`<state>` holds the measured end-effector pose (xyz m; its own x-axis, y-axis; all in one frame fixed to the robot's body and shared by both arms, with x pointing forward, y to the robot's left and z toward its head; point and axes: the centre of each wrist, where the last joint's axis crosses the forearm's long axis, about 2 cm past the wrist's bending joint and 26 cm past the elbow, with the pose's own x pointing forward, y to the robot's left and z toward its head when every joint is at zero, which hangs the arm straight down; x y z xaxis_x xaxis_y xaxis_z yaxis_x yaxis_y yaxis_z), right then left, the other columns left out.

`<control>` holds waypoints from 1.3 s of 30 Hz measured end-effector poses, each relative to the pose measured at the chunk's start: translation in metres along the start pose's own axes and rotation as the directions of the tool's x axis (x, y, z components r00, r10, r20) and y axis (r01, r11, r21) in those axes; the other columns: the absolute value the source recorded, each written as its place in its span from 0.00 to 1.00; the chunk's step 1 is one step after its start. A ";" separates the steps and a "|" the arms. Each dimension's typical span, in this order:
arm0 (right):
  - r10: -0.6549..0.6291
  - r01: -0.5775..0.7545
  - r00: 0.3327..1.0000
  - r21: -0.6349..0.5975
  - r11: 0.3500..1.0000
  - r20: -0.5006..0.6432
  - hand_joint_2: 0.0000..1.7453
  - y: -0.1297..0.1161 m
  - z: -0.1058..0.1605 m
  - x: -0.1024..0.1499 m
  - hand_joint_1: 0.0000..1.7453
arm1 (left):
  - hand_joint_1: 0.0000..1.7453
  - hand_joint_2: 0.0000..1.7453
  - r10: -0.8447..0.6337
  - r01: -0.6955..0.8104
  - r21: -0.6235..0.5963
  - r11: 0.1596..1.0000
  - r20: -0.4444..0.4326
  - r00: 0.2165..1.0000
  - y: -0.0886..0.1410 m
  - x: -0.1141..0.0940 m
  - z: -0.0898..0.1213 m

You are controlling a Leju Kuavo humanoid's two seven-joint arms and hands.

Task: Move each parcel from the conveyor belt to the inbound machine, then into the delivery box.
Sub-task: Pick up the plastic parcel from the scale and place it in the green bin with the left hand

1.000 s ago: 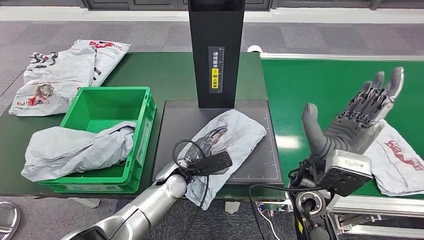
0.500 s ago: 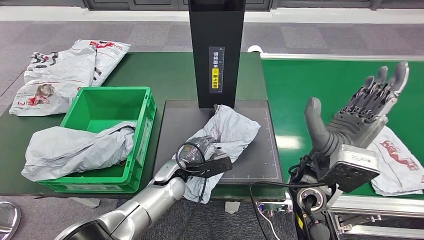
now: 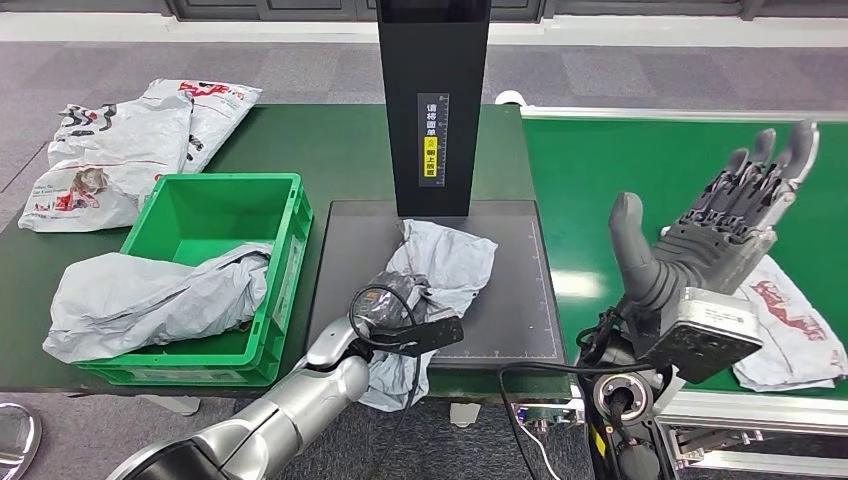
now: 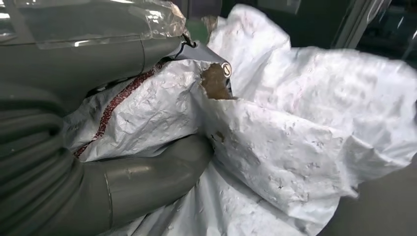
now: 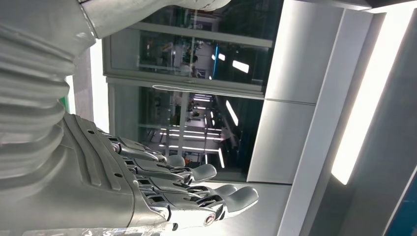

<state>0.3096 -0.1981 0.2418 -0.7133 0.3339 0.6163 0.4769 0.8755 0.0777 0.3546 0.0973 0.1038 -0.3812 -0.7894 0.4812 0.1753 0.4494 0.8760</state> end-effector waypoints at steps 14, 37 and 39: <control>0.023 -0.023 1.000 -0.019 1.000 -0.016 1.00 -0.011 0.011 -0.007 0.00 | 1.00 1.00 -0.106 -0.041 0.614 0.788 0.201 0.974 0.114 0.014 0.000; 0.081 -0.082 0.996 -0.043 0.996 -0.035 1.00 -0.031 0.023 -0.013 0.00 | 1.00 1.00 -0.330 0.243 0.831 0.501 -0.077 0.941 0.187 -0.030 0.030; 0.084 -0.086 0.996 -0.044 0.995 -0.034 1.00 -0.032 0.023 -0.013 0.00 | 1.00 1.00 -0.345 0.287 0.826 0.485 -0.121 0.931 0.190 -0.035 0.032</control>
<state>0.2913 -0.2225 0.2134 -0.6528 0.3944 0.6467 0.5586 0.8274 0.0592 0.3727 0.2239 0.2521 -0.3053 -0.9405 0.1496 -0.7743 0.3366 0.5359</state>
